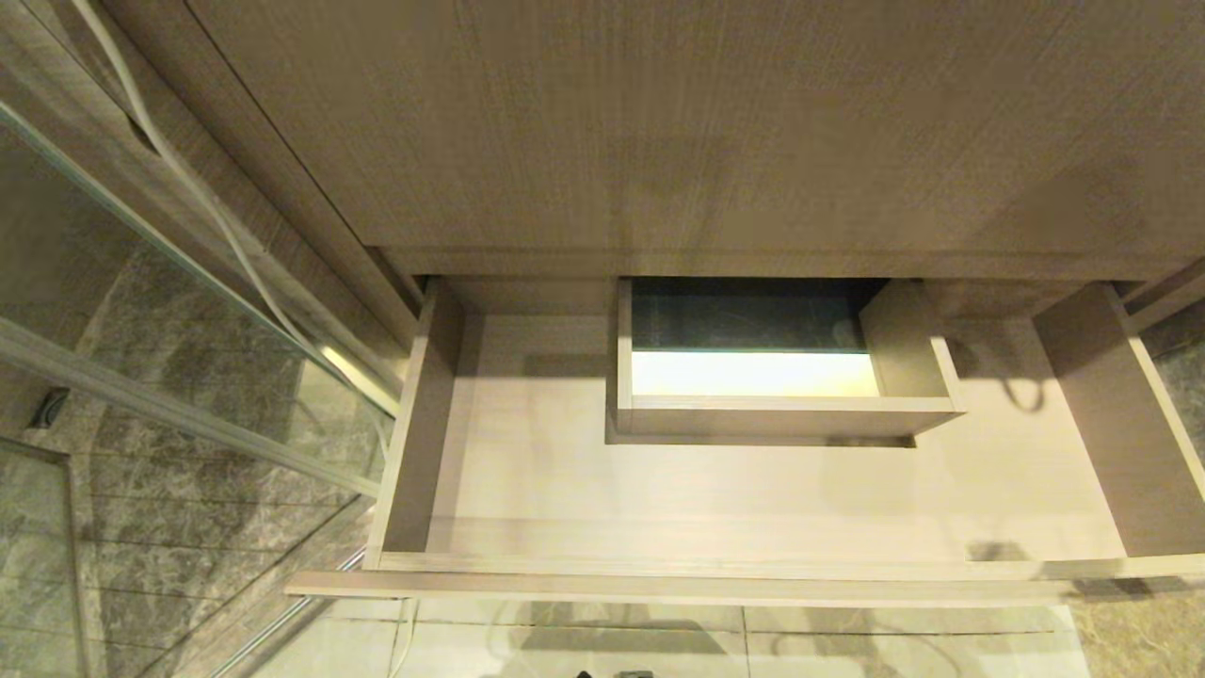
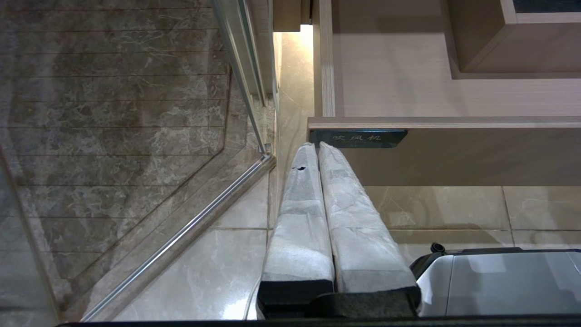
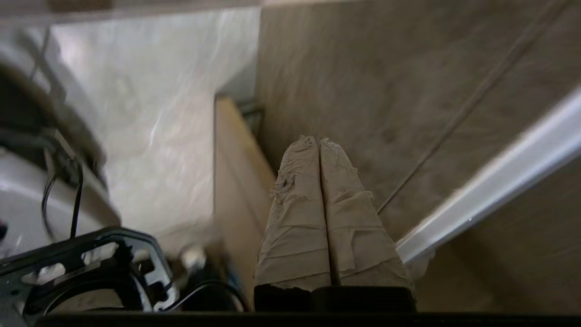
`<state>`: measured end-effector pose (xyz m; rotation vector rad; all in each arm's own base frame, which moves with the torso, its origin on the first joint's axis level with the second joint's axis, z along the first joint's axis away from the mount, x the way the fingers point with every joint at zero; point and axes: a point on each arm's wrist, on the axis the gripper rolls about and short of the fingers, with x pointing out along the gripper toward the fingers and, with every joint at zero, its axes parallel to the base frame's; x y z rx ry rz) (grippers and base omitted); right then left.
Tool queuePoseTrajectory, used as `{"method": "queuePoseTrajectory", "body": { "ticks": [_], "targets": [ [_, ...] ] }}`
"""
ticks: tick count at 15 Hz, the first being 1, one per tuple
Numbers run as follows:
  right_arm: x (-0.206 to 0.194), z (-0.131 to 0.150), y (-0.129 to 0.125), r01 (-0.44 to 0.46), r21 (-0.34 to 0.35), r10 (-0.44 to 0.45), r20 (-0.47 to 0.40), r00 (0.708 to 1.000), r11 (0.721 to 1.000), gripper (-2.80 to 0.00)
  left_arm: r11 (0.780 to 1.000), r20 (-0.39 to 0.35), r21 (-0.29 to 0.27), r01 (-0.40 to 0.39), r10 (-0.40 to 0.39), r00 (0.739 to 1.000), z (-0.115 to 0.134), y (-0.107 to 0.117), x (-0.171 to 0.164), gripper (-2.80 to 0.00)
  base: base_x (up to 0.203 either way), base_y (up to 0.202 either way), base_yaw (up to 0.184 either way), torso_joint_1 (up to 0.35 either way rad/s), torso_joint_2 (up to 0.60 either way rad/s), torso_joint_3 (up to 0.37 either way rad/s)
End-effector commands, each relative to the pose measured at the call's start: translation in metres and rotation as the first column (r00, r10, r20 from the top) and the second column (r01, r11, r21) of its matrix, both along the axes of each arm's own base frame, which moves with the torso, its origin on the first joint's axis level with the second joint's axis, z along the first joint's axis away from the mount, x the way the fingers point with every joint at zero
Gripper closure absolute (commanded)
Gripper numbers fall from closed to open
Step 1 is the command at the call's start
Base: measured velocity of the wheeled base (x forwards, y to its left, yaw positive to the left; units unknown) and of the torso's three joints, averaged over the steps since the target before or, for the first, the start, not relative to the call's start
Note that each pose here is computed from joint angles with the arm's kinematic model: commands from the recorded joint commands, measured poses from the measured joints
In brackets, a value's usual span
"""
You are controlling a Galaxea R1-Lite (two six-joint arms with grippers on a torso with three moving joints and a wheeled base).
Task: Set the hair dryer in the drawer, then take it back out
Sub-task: Close the drawer
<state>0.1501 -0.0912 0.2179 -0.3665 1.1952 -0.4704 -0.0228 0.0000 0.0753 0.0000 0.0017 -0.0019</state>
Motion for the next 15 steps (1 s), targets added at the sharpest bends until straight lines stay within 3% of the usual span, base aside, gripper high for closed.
{"method": "queuePoseTrajectory", "body": {
  "ticks": [1, 5, 15],
  "targets": [
    [0.025, -0.04, -0.014, 0.017, 0.081, -0.004, -0.164, 0.987, 0.997, 0.0, 1.0, 0.0, 0.0, 0.0, 0.0, 1.0, 0.0, 0.0, 0.0, 0.0, 0.0, 0.0, 0.0, 0.0, 0.0, 0.0],
    [0.057, -0.081, -0.032, 0.039, 0.143, 0.004, -0.287, 0.958, 0.989, 0.0, 1.0, 0.0, 0.0, 0.0, 0.0, 1.0, 0.0, 0.0, 0.0, 0.0, 0.0, 0.0, 0.0, 0.0, 0.0, 0.0],
    [0.098, -0.107, -0.053, 0.036, 0.146, 0.009, -0.297, 0.955, 0.989, 0.0, 1.0, 0.0, 0.0, 0.0, 0.0, 1.0, 0.0, 0.0, 0.0, 0.0, 0.0, 0.0, 0.0, 0.0, 0.0, 0.0]
  ]
}}
